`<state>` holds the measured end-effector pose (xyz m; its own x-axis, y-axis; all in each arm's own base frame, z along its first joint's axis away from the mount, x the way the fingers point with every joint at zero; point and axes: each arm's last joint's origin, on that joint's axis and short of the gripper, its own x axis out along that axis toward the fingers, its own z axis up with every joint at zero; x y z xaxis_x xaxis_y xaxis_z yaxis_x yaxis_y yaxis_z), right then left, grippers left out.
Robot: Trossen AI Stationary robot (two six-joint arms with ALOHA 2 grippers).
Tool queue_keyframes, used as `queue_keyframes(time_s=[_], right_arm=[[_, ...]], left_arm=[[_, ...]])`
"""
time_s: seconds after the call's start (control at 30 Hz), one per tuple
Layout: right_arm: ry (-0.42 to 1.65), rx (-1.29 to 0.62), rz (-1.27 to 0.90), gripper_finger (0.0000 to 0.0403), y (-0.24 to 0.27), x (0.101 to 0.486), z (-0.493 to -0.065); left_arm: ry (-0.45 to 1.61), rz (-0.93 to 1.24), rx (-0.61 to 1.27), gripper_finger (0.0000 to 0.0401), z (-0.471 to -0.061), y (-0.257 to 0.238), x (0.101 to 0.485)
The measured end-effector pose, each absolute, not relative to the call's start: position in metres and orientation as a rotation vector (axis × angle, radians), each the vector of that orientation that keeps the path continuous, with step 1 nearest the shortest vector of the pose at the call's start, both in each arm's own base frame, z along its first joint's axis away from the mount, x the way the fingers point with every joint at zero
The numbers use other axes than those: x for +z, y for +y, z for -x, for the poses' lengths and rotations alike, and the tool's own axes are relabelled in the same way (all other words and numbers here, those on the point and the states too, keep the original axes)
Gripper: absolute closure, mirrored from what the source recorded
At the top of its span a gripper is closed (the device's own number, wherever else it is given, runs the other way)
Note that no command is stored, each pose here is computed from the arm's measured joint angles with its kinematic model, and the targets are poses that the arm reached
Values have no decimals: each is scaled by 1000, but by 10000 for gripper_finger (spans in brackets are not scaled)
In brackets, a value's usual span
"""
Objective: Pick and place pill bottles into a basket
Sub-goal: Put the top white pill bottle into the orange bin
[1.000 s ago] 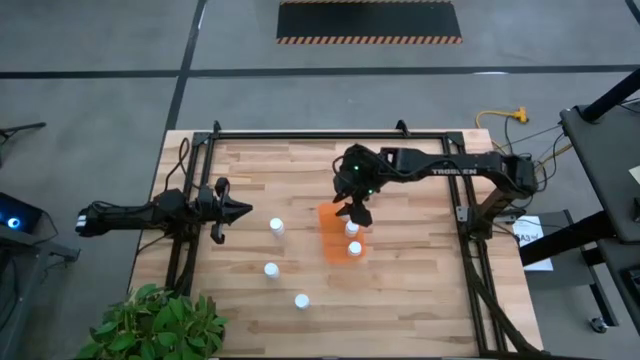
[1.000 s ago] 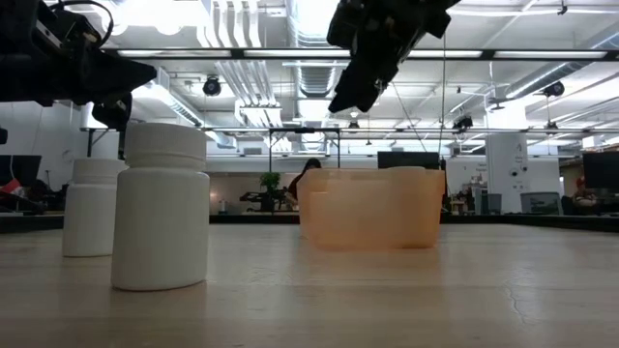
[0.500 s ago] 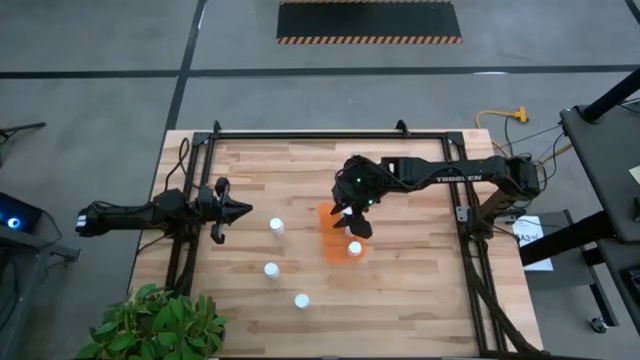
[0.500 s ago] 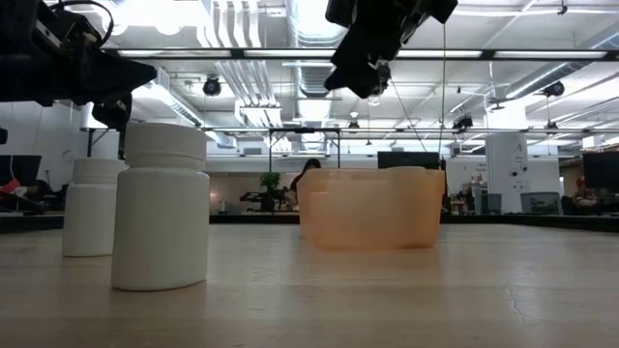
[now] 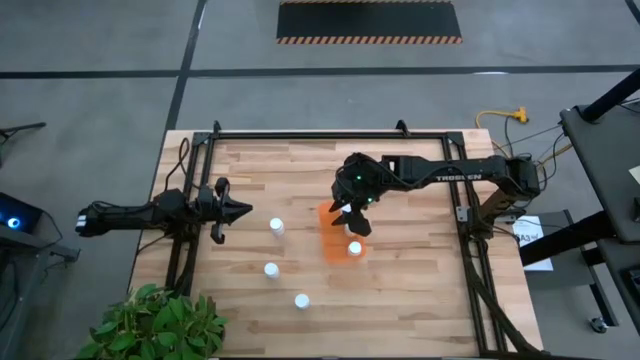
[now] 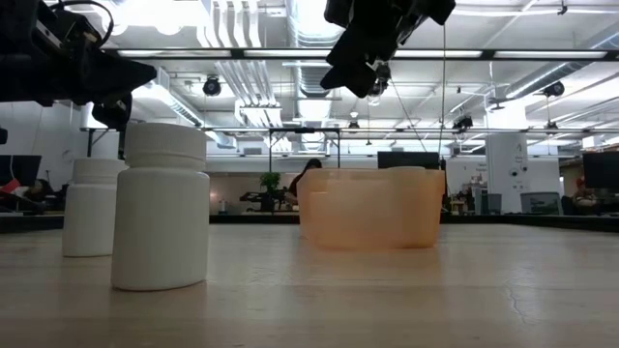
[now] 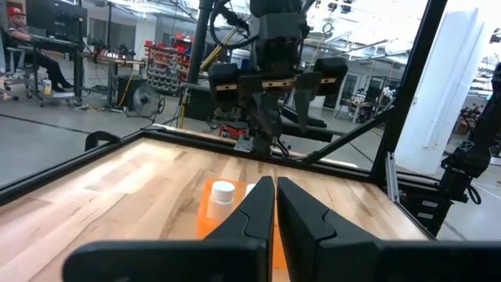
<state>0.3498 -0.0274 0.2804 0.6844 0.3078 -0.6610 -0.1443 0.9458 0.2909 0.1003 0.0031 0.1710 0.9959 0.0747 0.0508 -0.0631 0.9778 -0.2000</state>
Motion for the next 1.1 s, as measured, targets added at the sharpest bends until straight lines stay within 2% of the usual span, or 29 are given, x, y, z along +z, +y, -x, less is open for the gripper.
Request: queue_keyframes(time_s=[0.17, 0.43, 0.63, 0.83, 1.1], right_arm=[[754, 244, -245, 209, -27, 282, -352], [473, 204, -234, 209, -30, 312, -362], [461, 133, -232, 209, -31, 315, -357], [450, 143, -257, 209, -24, 309, -340], [73, 174, -265, 209, -7, 308, -287]], left_arm=[[-58, 199, 69, 401, -100, 3, 171], [-59, 200, 69, 401, -100, 3, 171], [-58, 199, 70, 401, -100, 3, 171], [-59, 200, 69, 401, -100, 3, 171], [-60, 199, 69, 401, -100, 3, 171]])
